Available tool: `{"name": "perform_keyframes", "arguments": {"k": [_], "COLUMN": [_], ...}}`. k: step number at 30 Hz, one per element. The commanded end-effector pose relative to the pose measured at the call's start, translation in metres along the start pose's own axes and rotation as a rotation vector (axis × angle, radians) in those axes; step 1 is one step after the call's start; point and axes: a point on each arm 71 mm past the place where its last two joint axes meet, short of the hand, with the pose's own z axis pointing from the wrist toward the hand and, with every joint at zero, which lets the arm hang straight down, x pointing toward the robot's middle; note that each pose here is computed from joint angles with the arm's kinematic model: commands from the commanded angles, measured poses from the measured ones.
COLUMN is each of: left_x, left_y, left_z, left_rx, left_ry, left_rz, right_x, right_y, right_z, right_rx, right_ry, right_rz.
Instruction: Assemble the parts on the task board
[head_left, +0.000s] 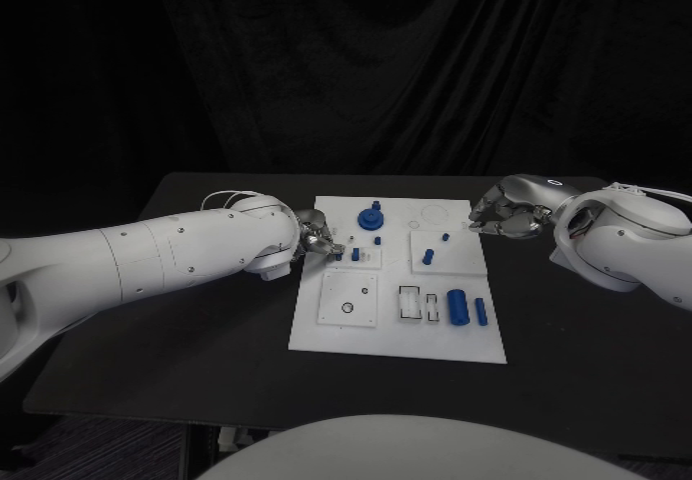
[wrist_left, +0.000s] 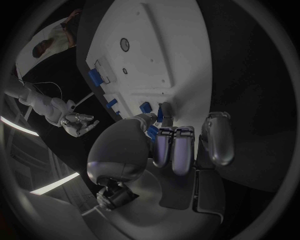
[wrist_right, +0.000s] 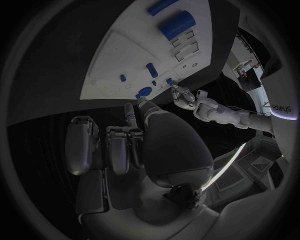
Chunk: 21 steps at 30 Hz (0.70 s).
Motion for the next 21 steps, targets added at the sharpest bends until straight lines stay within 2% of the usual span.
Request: {"name": "perform_keyframes", "arguments": {"k": [1, 9, 21], "left_x": [0.0043, 0.0059, 0.0049], "left_y": [-0.0021, -0.0037, 0.0025], "left_z": [-0.0008, -0.0030, -0.0044], "left_rx": [0.015, 0.022, 0.001], "left_ry": [0.007, 0.004, 0.008], "left_rz": [0.003, 0.001, 0.000], "right_x": [0.0015, 0.0016, 0.0017], "right_y": [-0.0019, -0.0025, -0.0030], "right_z": [-0.0008, -0.0014, -0.0011], "right_rx": [0.024, 0.027, 0.030], "right_ry": [0.010, 0.012, 0.014], "right_rz": [0.000, 0.001, 0.000]}}
